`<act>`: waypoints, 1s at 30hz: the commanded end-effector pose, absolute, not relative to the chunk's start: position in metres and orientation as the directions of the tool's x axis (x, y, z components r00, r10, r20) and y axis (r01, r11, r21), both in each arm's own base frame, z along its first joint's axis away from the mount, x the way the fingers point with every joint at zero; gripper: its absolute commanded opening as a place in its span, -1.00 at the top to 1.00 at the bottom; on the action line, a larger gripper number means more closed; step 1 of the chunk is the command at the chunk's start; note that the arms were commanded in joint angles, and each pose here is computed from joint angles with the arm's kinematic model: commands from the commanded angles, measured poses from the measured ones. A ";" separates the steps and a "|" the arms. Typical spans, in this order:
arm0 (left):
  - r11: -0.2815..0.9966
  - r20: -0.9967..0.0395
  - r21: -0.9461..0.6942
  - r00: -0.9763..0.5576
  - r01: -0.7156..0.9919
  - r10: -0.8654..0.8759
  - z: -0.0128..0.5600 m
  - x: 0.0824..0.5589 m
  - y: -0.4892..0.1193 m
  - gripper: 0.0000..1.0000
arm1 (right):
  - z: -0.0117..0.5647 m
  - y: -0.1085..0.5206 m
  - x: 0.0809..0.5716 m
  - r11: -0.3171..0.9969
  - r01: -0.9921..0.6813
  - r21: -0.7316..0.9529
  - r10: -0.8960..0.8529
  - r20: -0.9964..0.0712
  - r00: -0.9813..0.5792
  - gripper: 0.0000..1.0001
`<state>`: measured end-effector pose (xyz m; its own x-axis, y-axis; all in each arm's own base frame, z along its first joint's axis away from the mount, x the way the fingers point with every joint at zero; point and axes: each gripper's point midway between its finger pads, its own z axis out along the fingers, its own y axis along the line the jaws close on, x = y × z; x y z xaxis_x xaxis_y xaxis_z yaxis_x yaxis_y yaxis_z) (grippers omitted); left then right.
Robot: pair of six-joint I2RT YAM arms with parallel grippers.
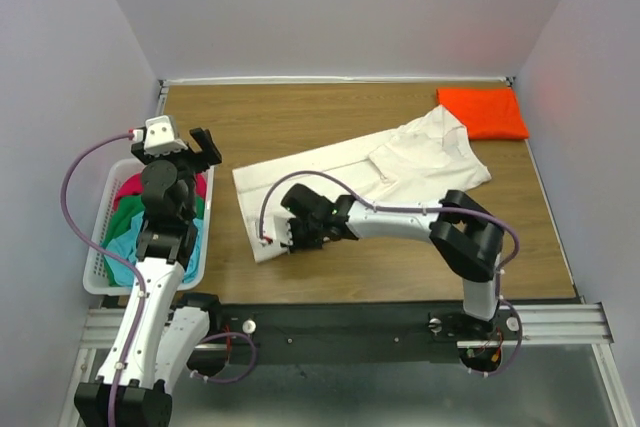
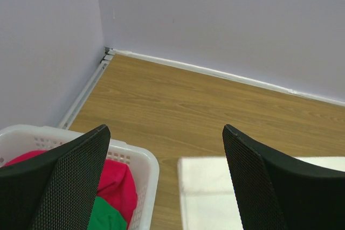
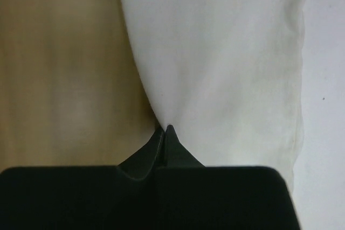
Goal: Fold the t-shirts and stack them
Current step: Fold the tshirt
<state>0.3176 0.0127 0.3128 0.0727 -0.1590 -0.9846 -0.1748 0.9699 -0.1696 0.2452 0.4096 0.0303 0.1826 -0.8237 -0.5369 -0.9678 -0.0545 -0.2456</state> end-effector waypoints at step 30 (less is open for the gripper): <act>0.626 -0.714 -0.404 -0.658 0.666 0.239 0.127 0.464 -0.339 -0.46 | 0.135 0.065 0.308 0.689 -0.693 0.210 -0.293 -0.794 -0.532 -0.37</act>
